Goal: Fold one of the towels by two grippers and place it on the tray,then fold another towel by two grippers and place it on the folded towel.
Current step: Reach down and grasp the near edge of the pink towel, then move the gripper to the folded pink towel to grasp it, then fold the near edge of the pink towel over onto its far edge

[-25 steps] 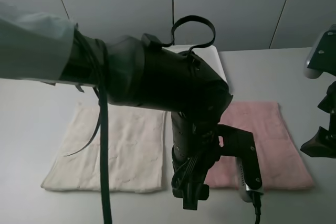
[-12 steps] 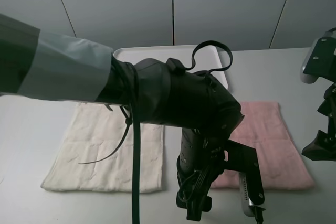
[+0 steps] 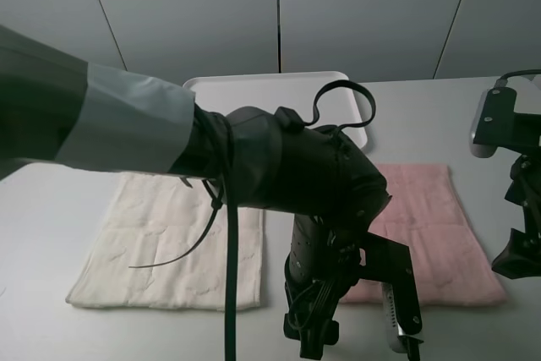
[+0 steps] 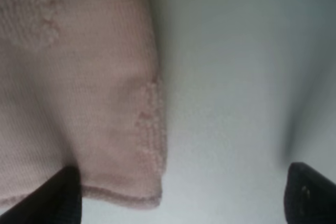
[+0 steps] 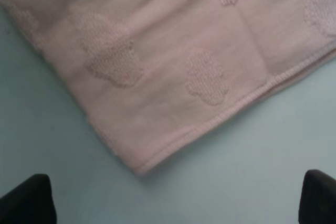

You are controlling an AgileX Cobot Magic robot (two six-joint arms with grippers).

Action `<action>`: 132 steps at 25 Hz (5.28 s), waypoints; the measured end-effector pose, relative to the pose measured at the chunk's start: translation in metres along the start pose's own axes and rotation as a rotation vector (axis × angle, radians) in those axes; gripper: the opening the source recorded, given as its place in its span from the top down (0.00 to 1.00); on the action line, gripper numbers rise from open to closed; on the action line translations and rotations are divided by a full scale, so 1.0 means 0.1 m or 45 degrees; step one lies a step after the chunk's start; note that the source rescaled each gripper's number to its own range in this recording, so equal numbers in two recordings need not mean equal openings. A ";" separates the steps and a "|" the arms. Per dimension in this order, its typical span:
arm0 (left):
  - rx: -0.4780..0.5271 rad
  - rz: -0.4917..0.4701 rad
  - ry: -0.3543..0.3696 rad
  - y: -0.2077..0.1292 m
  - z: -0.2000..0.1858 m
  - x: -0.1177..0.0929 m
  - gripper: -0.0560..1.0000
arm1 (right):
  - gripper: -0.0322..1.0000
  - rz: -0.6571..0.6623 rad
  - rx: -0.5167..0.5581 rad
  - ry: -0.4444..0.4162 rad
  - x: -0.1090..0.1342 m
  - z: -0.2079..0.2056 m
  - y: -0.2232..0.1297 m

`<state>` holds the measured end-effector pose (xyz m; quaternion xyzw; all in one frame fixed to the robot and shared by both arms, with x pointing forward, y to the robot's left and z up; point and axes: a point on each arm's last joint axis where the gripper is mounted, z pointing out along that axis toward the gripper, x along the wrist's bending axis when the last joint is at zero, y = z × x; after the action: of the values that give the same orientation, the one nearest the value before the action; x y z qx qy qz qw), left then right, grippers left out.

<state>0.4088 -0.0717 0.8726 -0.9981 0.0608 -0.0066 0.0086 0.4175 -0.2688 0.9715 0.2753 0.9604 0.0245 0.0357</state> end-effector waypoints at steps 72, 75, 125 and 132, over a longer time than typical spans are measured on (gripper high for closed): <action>-0.025 -0.012 -0.003 0.02 0.00 0.00 0.01 | 0.19 -0.626 0.088 0.086 0.20 1.05 -0.23; -0.018 -0.013 -0.007 0.01 0.00 0.00 0.01 | 0.45 -0.667 0.103 0.084 0.24 1.06 -0.28; -0.038 -0.076 0.157 0.13 0.08 -0.02 0.89 | 0.96 -0.737 0.094 0.025 0.22 1.07 -0.28; -0.039 -0.101 0.170 0.14 0.08 -0.01 0.93 | 0.96 -0.694 0.085 0.011 0.22 1.05 -0.27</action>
<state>0.4060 -0.0849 0.8648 -0.9971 0.0218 -0.0725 -0.0110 0.3932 -0.2776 0.8636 0.0078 0.9994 -0.0167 0.0277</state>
